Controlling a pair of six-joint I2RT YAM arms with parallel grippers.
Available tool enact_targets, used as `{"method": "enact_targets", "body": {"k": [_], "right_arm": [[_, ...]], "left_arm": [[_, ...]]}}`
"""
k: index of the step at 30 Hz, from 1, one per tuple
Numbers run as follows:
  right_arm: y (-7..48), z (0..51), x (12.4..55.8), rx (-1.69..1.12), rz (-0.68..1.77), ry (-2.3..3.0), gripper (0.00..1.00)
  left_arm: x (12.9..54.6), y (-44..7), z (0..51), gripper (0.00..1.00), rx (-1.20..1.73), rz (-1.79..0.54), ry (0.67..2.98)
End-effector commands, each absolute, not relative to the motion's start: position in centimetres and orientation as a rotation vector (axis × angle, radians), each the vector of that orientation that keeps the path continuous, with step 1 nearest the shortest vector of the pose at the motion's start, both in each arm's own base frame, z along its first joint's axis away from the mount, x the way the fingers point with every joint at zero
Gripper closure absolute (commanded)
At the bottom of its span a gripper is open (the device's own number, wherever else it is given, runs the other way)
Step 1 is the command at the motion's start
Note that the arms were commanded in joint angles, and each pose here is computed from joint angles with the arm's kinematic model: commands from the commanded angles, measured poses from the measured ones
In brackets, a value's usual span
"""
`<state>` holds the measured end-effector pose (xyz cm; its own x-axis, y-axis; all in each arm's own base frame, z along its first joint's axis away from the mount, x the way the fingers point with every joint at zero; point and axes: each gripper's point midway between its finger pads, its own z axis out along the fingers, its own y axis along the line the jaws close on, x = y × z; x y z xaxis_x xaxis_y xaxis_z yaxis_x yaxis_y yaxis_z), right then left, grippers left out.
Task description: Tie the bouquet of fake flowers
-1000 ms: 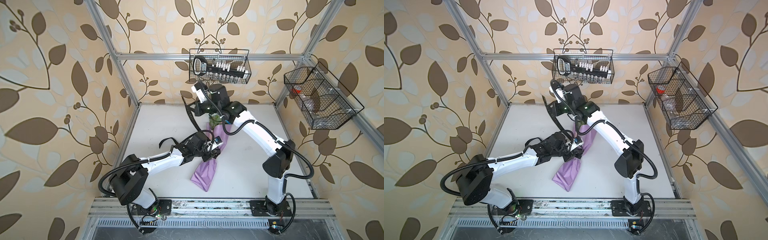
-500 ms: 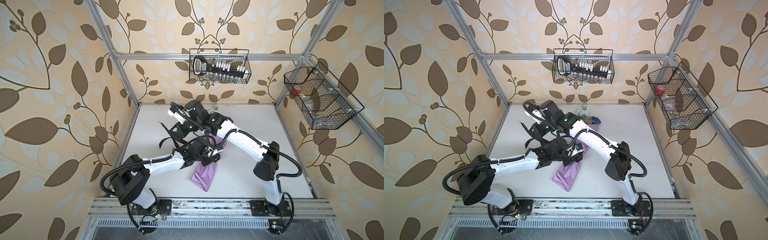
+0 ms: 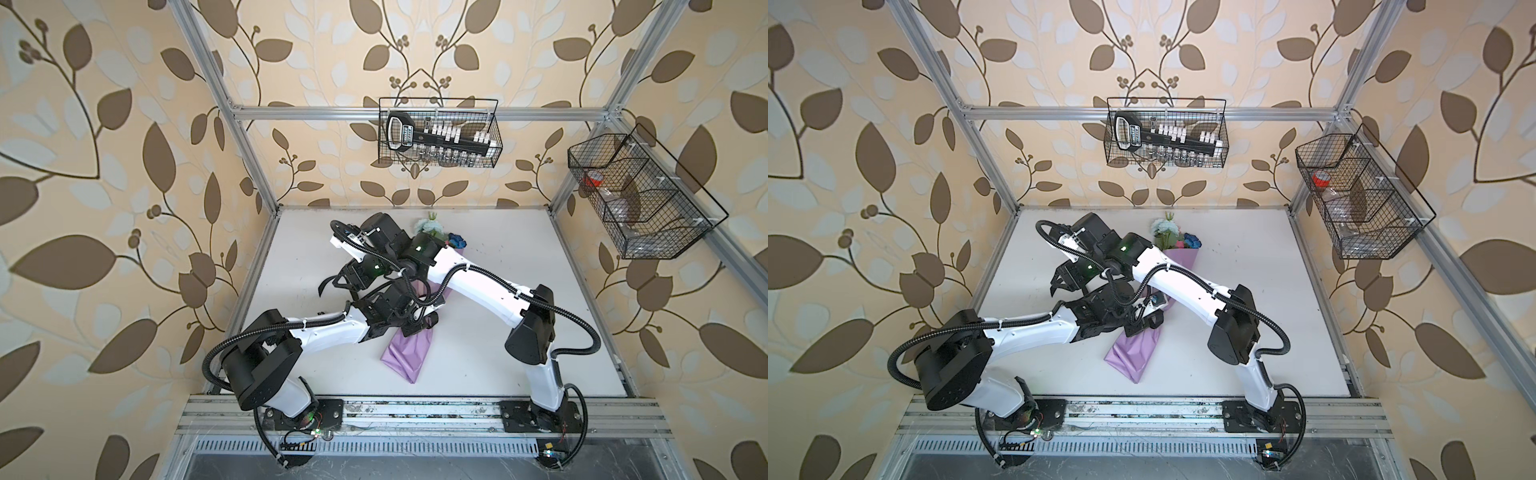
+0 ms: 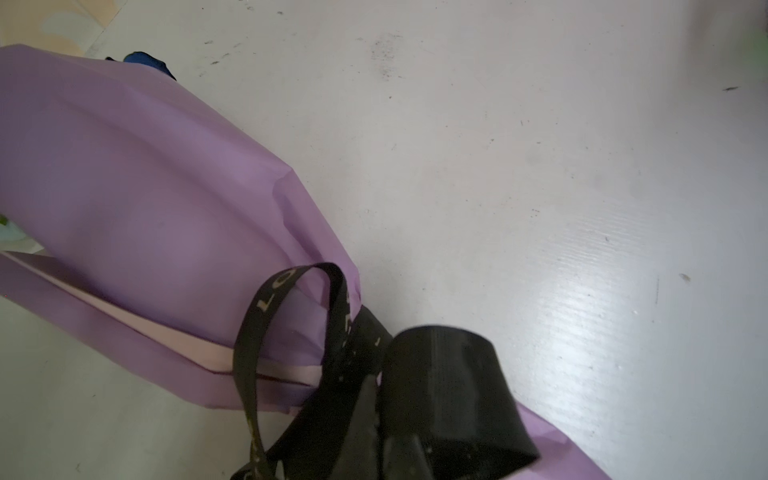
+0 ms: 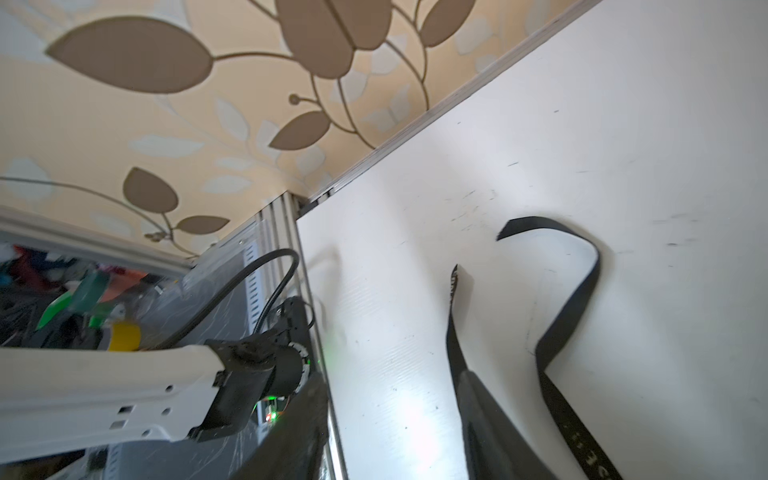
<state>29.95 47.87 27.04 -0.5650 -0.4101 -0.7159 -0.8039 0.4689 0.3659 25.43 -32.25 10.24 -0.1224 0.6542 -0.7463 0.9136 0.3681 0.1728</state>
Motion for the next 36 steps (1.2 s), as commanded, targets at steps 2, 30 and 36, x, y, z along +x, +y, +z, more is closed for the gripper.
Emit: {"method": "enact_targets", "body": {"k": [2,30,36], "right_arm": [[38.6,33.9,35.2,-0.573,0.79,2.084,0.48],[42.5,17.5,16.6,-1.256,0.26,1.809,0.53],[45.8,13.5,17.8,-1.328,0.167,1.736,0.51]], "left_arm": [[26.4,-32.2,12.4,1.0,1.256,-0.42,1.829],[34.2,-24.8,11.8,1.0,0.984,-0.44,2.073],[34.1,-25.0,11.4,1.0,0.992,-0.478,2.083]]}}
